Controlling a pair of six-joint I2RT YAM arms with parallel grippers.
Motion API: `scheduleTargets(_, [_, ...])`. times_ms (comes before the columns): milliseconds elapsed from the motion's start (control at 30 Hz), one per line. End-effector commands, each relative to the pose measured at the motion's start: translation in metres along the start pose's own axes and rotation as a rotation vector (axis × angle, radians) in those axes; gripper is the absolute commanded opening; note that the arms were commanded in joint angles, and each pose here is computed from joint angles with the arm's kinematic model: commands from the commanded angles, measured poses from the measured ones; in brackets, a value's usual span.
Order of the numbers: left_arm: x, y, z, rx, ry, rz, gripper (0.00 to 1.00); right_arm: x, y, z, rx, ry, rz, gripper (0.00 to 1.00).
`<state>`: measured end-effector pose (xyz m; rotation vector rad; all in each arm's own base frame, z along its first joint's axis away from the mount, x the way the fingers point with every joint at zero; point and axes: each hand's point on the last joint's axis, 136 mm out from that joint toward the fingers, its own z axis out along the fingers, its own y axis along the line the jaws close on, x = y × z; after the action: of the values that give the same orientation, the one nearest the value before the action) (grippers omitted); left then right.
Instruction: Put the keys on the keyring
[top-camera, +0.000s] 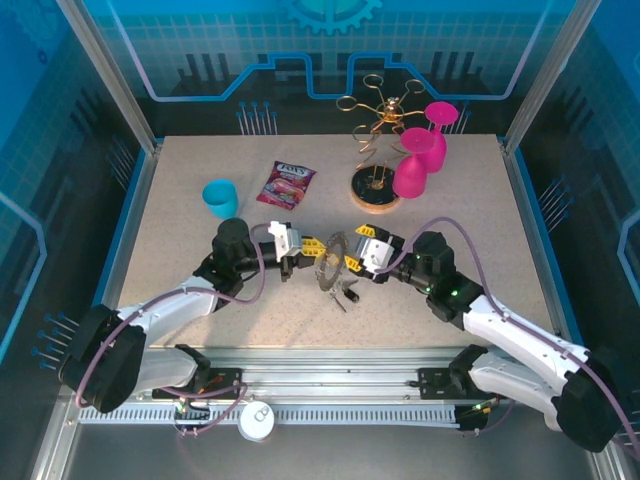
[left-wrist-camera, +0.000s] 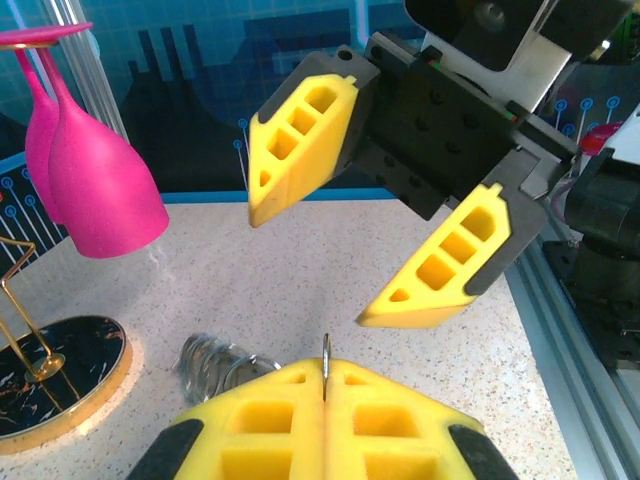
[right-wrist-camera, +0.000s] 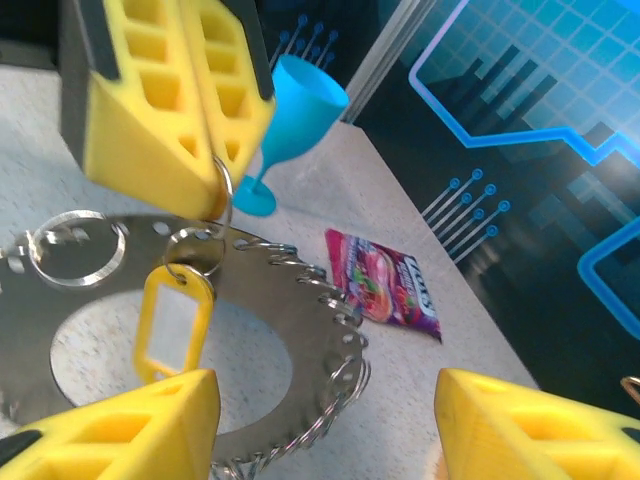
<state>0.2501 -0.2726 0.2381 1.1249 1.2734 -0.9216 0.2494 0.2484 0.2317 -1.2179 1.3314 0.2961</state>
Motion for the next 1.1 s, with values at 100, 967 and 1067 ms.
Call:
scheduleTargets(100, [-0.017,-0.010,-0.001,0.096,-0.082,0.009,0.00,-0.009,0.035,-0.002,-0.209,-0.063,0.187,0.58])
scheduleTargets(967, [-0.026,-0.018,-0.003,0.187,-0.131,-0.025,0.00,-0.017,0.051,0.041,-0.387,-0.236,0.414,0.47])
scheduleTargets(1067, [-0.025,-0.017,-0.003,0.182,-0.128,-0.025,0.00,-0.019,0.050,0.042,-0.386,-0.251,0.422,0.34])
